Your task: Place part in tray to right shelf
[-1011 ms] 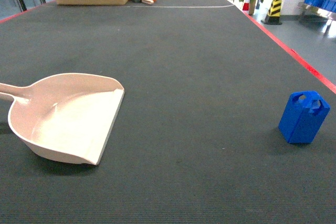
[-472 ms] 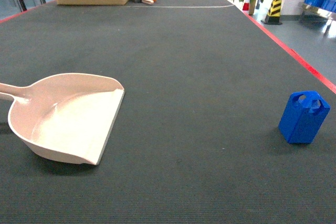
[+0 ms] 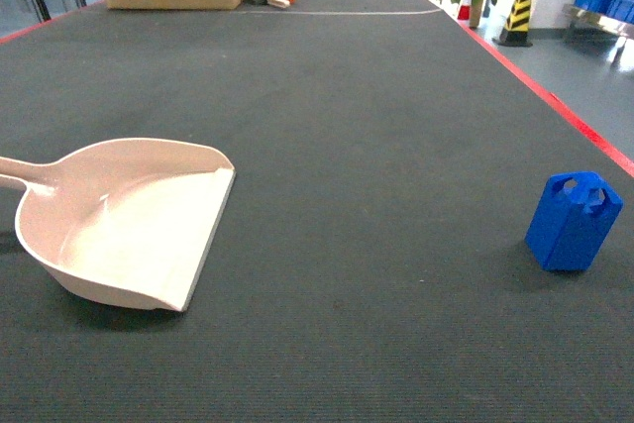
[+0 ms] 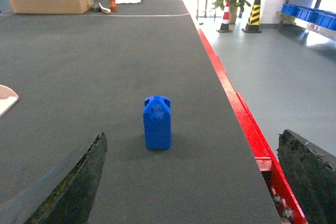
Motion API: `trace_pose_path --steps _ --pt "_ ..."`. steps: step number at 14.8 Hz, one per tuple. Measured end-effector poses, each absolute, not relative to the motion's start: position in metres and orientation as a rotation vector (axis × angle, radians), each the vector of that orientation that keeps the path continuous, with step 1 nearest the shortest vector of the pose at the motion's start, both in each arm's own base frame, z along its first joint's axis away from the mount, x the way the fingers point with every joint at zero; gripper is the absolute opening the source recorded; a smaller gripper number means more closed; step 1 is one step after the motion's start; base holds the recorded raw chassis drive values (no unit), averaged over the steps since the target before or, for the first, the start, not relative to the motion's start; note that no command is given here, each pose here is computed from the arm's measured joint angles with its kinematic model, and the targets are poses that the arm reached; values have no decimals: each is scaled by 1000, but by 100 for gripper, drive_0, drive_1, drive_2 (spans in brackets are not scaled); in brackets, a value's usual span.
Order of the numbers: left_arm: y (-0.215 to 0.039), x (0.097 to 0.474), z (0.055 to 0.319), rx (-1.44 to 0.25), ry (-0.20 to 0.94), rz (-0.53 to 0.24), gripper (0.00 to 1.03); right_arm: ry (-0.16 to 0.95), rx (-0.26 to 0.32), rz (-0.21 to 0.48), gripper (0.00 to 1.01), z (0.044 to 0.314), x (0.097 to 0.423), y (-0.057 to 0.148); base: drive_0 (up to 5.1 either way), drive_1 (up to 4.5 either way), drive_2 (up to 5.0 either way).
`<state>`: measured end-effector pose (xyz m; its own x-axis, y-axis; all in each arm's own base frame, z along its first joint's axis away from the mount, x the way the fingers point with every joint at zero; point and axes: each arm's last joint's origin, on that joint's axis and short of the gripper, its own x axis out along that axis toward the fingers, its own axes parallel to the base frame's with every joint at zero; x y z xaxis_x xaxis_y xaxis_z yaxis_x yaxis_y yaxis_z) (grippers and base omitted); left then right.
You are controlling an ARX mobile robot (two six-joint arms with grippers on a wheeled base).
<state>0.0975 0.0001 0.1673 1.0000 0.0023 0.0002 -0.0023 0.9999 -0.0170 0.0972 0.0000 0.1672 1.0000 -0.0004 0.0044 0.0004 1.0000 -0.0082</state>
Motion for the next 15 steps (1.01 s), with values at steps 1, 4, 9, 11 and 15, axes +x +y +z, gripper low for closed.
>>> trace_pose_path --steps 1,4,9,11,15 --pt "0 97 167 -17 0 2 98 -4 -8 0 98 167 97 0 0 0 0" --pt "0 98 164 -52 153 -5 98 -4 -8 0 98 167 97 0 0 0 0" --pt "18 143 190 -380 205 -13 98 -5 -8 0 98 167 97 0 0 0 0" --pt "25 167 192 -475 218 5 98 -4 -8 0 98 167 97 0 0 0 0" --pt "58 276 156 -780 323 63 98 -4 -8 0 98 167 97 0 0 0 0"
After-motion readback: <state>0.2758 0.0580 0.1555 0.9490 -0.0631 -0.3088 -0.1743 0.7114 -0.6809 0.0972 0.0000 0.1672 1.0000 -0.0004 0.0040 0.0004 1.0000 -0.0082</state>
